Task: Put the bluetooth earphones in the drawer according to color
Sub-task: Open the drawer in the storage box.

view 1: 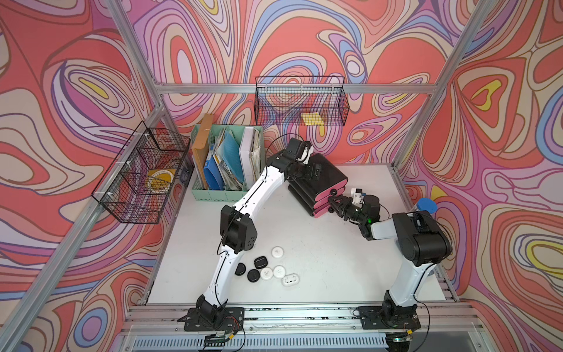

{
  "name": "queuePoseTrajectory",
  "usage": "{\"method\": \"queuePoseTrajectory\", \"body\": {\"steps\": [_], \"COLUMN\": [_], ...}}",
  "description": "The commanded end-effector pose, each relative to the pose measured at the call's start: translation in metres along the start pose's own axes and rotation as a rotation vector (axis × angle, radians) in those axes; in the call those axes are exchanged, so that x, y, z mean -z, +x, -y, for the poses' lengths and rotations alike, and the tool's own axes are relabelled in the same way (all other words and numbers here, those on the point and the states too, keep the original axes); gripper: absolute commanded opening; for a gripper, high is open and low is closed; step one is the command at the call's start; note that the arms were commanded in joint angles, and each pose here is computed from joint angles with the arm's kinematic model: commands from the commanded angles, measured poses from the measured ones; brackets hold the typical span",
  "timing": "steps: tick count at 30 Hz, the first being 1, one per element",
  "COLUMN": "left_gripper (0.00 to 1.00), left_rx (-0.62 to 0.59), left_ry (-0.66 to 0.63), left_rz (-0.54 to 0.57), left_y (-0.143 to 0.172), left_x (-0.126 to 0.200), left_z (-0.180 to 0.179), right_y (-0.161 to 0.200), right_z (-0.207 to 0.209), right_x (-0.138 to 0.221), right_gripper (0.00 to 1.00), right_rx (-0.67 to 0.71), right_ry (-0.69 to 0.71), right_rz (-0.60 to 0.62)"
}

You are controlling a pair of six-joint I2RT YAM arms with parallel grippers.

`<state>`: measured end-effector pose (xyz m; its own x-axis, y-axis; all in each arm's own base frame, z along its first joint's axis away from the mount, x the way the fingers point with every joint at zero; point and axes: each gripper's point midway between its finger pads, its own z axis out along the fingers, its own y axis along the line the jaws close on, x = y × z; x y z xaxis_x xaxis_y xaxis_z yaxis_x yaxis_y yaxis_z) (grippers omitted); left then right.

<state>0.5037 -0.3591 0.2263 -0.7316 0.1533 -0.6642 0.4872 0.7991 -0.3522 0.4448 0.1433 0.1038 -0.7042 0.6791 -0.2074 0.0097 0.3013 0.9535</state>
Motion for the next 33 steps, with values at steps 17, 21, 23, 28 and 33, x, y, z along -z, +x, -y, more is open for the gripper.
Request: {"method": "queuePoseTrajectory", "body": {"steps": [17, 21, 23, 28, 33], "left_gripper": [0.94, 0.94, 0.94, 0.94, 0.94], "left_rx": [0.076, 0.083, 0.083, 0.086, 0.09], "left_ry": [-0.081, -0.084, -0.086, -0.089, -0.074], "left_rz": [-0.142, -0.132, -0.13, -0.128, -0.112], "left_y": [0.047, 0.045, 0.044, 0.043, 0.037], "left_x": [-0.028, -0.024, -0.022, -0.018, -0.007], "left_z": [-0.04, -0.044, -0.045, -0.046, -0.04], "right_y": [0.033, 0.041, 0.044, 0.045, 0.046], "right_z": [0.046, 0.05, 0.05, 0.041, 0.028], "right_x": [0.064, 0.089, 0.099, 0.122, 0.13], "right_gripper": [0.12, 0.12, 0.13, 0.16, 0.23], "right_rx": [0.04, 0.085, 0.11, 0.184, 0.226], "right_ry": [0.29, 0.378, 0.413, 0.475, 0.48], "right_rz": [0.057, 0.07, 0.072, 0.091, 0.083]}}
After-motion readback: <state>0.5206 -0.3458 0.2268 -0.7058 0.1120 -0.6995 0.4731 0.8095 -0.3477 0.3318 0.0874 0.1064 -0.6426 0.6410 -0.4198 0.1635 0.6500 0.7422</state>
